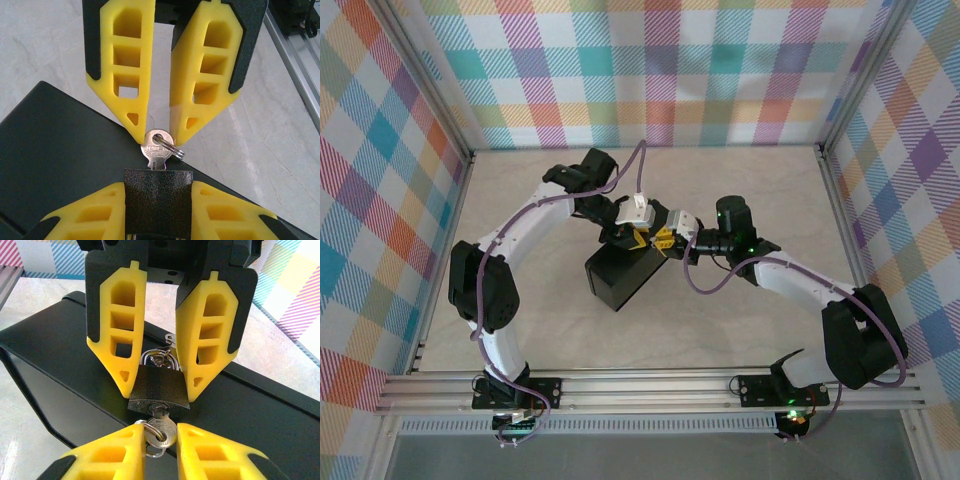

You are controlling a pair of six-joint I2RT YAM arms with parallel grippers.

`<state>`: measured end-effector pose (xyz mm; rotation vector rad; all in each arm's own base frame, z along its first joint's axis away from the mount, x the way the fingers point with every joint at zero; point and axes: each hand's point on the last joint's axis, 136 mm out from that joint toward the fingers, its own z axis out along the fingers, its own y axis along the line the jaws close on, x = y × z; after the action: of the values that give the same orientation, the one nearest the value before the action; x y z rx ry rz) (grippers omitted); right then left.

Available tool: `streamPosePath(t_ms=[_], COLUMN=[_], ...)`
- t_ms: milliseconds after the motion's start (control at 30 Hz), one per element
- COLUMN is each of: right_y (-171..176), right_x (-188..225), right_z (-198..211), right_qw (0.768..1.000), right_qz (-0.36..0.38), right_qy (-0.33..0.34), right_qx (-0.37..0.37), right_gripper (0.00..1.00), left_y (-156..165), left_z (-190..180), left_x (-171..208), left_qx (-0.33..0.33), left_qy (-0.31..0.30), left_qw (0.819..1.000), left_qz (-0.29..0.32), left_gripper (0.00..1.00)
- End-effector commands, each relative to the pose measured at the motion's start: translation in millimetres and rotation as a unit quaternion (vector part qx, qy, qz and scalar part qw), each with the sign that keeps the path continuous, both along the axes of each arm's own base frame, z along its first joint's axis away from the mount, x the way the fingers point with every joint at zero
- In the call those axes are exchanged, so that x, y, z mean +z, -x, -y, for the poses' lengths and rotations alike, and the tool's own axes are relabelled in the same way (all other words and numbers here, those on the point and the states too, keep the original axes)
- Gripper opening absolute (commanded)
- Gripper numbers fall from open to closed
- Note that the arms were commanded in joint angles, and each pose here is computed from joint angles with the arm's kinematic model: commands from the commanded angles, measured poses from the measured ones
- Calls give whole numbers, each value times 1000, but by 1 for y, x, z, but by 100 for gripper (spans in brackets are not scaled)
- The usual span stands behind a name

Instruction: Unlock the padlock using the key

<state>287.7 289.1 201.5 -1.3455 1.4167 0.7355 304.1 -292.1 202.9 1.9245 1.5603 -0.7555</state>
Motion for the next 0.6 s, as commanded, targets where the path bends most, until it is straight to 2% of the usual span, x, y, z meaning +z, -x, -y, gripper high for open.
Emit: streamPosePath(t_ms=[0, 267, 433, 567], right_y=[2, 5, 2, -1], right_x=[5, 8, 3, -1], right_z=[-6, -13, -16, -16], right_qw=[1000, 1000, 999, 999], right_qz=[19, 13, 20, 24], right_qy=[0, -4, 9, 16], right_qx=[13, 27, 23, 22], right_gripper=[18, 11, 22, 16], left_y=[15, 19, 20, 21], left_z=[-2, 1, 0, 0], left_x=[-6, 0, 0, 0], left_qx=[-12, -19, -22, -23], left_qy=[-2, 10, 9, 10], left_qw=[999, 999, 999, 998], left_qz=[-40, -43, -48, -49], left_gripper=[14, 14, 14, 14])
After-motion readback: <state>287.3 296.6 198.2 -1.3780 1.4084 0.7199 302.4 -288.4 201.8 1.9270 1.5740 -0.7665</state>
